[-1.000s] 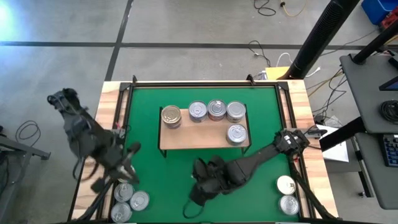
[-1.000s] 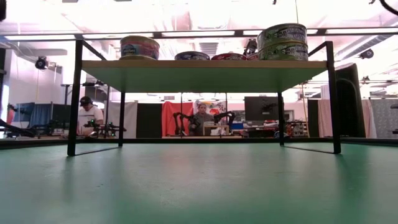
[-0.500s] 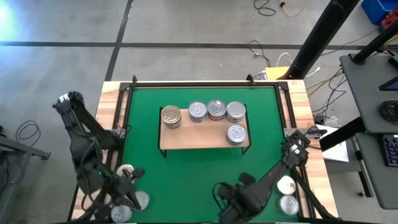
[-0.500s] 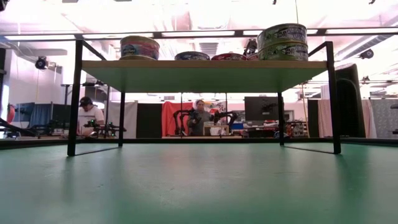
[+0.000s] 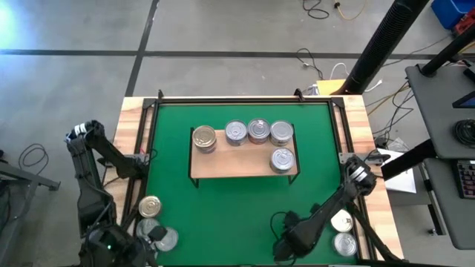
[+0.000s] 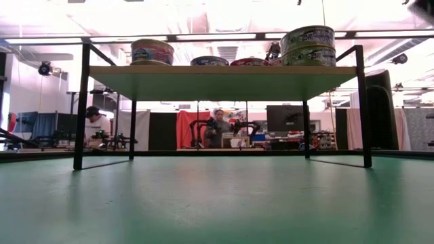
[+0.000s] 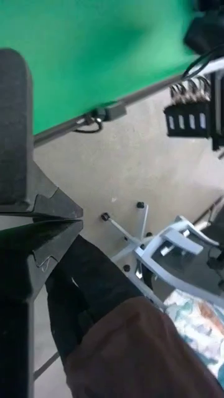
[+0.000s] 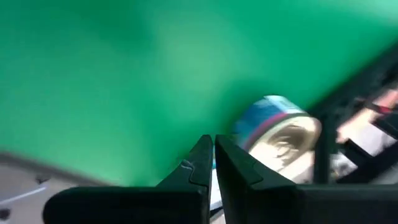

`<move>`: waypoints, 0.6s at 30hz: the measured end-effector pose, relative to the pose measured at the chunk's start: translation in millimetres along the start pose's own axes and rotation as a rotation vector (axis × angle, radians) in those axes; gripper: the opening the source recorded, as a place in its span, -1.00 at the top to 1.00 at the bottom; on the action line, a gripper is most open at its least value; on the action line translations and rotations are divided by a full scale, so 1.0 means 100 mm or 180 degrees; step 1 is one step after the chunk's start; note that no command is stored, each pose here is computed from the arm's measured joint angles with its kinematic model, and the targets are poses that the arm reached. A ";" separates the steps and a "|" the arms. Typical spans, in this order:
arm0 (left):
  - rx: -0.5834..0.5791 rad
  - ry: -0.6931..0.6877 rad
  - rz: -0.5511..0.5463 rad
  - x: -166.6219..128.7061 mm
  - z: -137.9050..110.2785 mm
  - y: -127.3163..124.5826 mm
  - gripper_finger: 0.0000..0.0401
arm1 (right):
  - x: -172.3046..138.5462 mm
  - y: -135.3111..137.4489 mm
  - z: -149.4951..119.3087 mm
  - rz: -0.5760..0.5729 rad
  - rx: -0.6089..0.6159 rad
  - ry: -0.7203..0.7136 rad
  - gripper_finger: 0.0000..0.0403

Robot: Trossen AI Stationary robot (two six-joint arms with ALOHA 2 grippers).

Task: Stack canned seafood by type on shelf
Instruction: Put the right blue and pink tuna can on the shelf

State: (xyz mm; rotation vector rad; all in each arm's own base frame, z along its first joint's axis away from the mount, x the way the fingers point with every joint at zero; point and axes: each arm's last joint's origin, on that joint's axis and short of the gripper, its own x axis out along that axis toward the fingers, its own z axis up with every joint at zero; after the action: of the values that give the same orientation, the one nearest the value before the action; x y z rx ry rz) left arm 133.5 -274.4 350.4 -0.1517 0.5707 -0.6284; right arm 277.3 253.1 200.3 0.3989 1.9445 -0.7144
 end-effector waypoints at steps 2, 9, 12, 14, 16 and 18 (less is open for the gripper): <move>-0.0076 0.0021 0.0030 0.00 -0.02 -0.01 1.00 | 0.07 -0.13 -0.01 -0.0112 0.0101 0.0032 0.94; -0.0257 -0.0035 0.0093 -0.01 -0.08 -0.09 1.00 | 0.27 -0.67 -0.10 -0.0385 0.0662 0.0188 0.94; -0.0252 -0.0129 0.0227 -0.03 -0.10 -0.11 1.00 | 0.32 -0.88 -0.15 -0.0425 0.0902 0.0230 0.94; -0.0268 -0.0184 0.0297 -0.05 -0.10 -0.11 1.00 | 0.34 -0.99 -0.20 -0.0435 0.1014 0.0212 0.94; -0.0283 -0.0229 0.0342 -0.07 -0.09 -0.10 1.00 | 0.39 -1.08 -0.24 -0.0465 0.1089 0.0204 0.94; -0.0285 -0.0255 0.0377 -0.08 -0.08 -0.10 1.00 | 0.45 -1.17 -0.28 -0.0518 0.1185 0.0303 0.94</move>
State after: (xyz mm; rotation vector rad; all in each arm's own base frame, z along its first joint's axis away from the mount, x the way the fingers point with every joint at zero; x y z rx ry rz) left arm 118.8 -277.3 349.9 -0.2246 0.5265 -0.4798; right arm 172.5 179.4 205.9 0.5115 1.9475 -1.1900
